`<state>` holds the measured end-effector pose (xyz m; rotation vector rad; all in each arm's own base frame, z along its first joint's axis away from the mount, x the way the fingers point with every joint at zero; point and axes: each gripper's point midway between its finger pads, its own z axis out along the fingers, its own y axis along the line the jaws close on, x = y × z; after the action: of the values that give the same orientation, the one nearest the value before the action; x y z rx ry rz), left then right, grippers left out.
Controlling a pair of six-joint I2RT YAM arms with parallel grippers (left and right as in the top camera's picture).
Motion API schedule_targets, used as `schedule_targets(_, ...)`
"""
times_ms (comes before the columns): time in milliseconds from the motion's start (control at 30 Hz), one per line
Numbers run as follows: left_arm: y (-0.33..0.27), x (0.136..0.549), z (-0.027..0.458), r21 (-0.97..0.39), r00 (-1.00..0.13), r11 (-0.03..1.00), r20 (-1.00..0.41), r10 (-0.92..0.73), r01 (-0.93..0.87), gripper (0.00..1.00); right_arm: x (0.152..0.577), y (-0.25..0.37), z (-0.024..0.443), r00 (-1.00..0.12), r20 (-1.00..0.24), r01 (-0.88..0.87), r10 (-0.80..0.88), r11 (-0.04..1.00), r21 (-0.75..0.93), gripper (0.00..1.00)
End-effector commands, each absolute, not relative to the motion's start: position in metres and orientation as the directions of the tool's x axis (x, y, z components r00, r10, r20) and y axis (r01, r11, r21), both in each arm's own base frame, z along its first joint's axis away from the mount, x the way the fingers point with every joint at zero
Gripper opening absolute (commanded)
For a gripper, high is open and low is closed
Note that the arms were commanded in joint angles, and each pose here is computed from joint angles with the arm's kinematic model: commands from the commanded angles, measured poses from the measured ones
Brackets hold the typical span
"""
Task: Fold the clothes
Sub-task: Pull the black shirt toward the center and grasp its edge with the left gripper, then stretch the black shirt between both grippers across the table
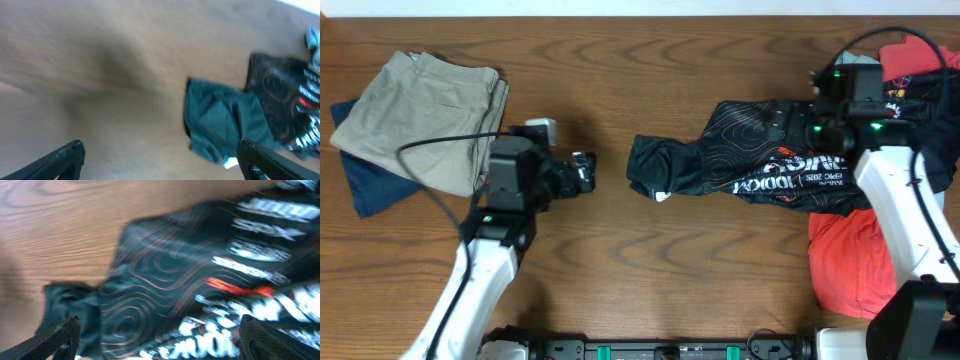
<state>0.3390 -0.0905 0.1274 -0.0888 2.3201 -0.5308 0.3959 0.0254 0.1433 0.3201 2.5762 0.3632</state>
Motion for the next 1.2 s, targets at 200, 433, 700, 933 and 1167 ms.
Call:
schedule_targets(200,-0.169,0.323,0.065,-0.489,-0.870,0.852,-0.486,-0.085,0.190,0.98,0.379,-0.004,0.139,-0.843,-0.391,0.257,0.369,0.916,0.309,0.99)
schedule_targets(433,-0.215,0.317,0.036,-0.541,-0.898,0.818,-0.434,-0.072,0.196,0.98,0.378,-0.003,0.138,-0.846,-0.385,0.257,0.369,0.915,0.311,0.99)
schedule_targets(700,-0.259,0.322,0.027,-0.605,-0.882,0.761,-0.461,-0.096,0.233,0.40,0.378,-0.003,0.138,-0.846,-0.385,0.257,0.369,0.915,0.311,0.99)
schedule_targets(933,-0.223,0.382,0.064,-0.513,-0.744,0.832,-0.636,-0.205,0.210,0.06,0.376,-0.003,0.137,-0.848,-0.380,0.260,0.369,0.915,0.309,0.99)
schedule_targets(1167,-0.111,0.465,0.162,-0.474,-0.502,0.878,-0.776,-0.382,0.064,0.06,0.375,-0.004,0.137,-0.850,-0.376,0.261,0.369,0.915,0.308,0.99)
